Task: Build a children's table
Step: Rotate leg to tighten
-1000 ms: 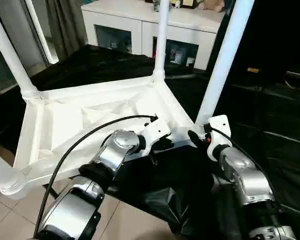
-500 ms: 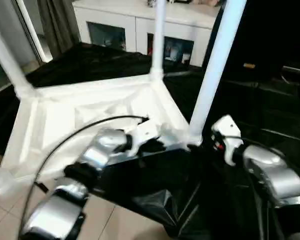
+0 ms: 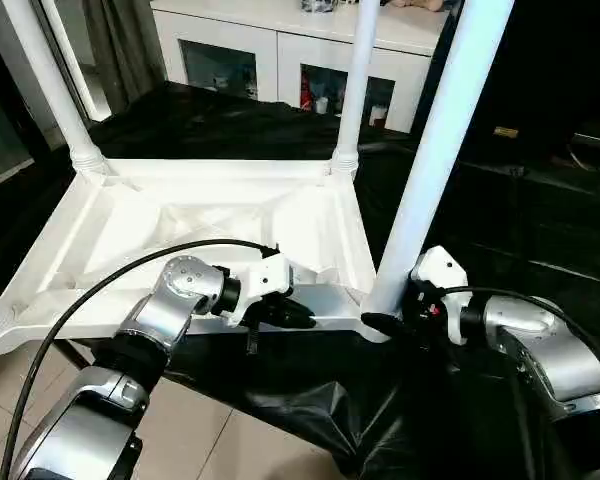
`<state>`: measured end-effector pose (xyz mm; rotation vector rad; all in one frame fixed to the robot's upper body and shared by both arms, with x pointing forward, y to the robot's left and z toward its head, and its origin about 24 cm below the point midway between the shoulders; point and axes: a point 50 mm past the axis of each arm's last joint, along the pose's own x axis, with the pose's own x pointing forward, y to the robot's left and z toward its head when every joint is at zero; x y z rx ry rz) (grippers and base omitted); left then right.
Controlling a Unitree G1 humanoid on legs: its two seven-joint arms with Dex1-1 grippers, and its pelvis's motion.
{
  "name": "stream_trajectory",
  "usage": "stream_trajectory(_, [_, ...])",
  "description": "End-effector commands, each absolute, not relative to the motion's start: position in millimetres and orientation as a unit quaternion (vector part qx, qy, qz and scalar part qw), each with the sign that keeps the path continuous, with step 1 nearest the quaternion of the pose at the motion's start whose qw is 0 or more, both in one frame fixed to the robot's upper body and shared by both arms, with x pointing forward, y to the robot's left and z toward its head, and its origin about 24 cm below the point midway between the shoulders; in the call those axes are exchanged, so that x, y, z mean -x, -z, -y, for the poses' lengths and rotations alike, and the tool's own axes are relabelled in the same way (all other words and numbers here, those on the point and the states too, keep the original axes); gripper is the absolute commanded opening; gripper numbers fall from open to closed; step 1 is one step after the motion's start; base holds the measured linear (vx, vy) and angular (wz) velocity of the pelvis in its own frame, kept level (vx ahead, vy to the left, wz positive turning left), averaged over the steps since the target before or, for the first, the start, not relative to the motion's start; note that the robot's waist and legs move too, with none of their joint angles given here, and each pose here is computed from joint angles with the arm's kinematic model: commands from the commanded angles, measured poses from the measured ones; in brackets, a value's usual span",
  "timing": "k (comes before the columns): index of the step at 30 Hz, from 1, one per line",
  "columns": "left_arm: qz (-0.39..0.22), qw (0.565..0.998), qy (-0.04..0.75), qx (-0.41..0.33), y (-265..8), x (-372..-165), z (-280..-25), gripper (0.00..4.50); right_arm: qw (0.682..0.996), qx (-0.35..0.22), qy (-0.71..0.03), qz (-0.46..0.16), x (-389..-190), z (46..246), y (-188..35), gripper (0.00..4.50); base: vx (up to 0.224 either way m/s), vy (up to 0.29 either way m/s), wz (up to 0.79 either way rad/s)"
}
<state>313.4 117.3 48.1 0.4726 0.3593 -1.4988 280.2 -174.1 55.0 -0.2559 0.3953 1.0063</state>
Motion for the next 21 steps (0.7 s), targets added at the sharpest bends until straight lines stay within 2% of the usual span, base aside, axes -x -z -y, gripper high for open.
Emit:
stream_trajectory(1, [-0.171,0.664,0.697,-0.209,-43,-305,-113,0.00,0.845,0.127,-0.482,-0.193,-277.8,173.6,-53,3.26,0.000,0.000,0.00])
stream_trajectory(7, [-0.173,0.663,0.699,-0.207,-42,-304,-112,0.00,0.847,0.118,-0.480,-0.193,-276.0,173.4,-52,2.80,0.000,0.000,0.00])
stream_trajectory(11, [-0.170,0.674,0.690,-0.200,-41,-306,-110,0.00,0.867,0.102,-0.447,-0.196,-278.6,174.5,-47,2.67,0.000,0.000,0.00])
stream_trajectory(17, [-0.184,0.767,0.574,-0.221,-30,-327,-98,0.00,0.943,0.057,-0.254,-0.209,-295.0,167.3,-24,2.63,0.000,0.000,0.00])
stream_trajectory(18, [-0.184,0.767,0.574,-0.221,-30,-327,-98,0.00,0.943,0.057,-0.254,-0.209,-295.0,167.3,-24,2.62,0.000,0.000,0.00])
stream_trajectory(21, [-0.178,0.799,0.533,-0.215,-30,-335,-80,0.00,0.959,0.025,-0.184,-0.213,-300.0,156.0,-18,2.62,0.000,0.000,0.00])
